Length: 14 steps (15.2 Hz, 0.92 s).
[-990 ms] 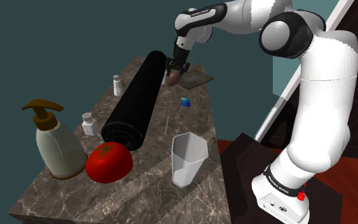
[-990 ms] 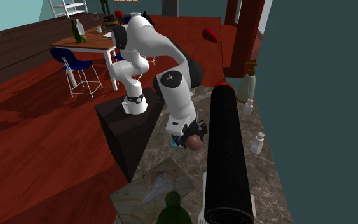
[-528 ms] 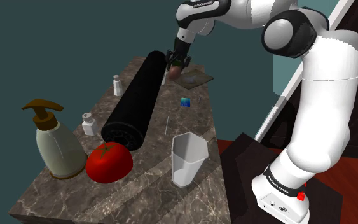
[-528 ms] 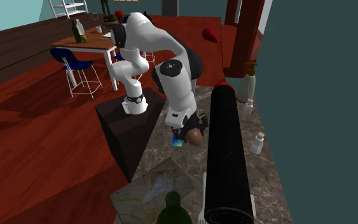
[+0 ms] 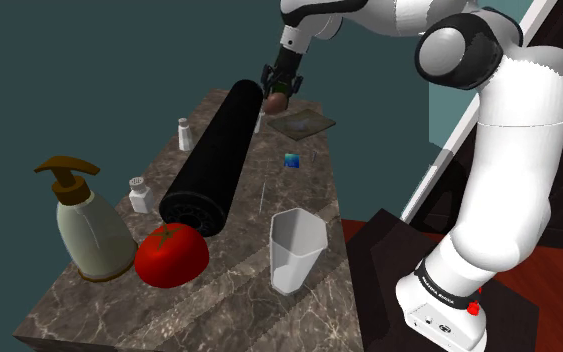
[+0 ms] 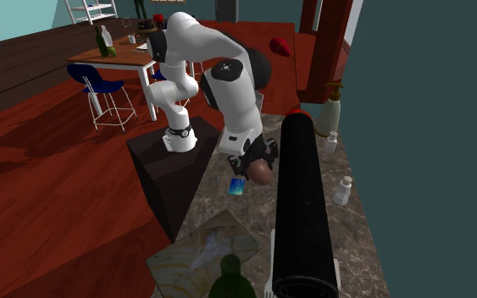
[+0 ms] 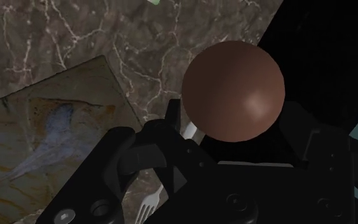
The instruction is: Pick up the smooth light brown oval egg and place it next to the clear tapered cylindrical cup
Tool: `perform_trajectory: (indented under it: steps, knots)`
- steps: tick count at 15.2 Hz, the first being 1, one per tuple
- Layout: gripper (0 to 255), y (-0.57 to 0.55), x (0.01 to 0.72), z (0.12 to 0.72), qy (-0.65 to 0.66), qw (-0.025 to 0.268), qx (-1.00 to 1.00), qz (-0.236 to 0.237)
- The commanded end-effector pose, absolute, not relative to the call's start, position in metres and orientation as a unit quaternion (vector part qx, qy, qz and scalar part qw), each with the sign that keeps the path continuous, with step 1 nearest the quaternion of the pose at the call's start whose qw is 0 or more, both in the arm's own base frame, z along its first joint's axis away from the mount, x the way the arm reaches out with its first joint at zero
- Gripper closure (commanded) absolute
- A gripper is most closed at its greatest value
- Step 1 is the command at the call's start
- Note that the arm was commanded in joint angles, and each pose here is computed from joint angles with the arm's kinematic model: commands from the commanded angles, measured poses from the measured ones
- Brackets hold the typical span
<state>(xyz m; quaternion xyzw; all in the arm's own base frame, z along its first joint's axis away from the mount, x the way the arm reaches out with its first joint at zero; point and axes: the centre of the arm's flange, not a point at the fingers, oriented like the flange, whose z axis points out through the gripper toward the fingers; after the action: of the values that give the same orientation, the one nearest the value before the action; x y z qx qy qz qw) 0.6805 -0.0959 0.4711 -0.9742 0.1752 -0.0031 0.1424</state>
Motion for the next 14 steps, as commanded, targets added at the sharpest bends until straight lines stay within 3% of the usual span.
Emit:
perform_trajectory:
  steps: [1,14]
  knots:
    - [255,-0.096,0.682,0.482,0.175,0.142,-0.974,-0.003]
    - [255,-0.096,0.682,0.551,0.175,0.142,-0.974,-0.003]
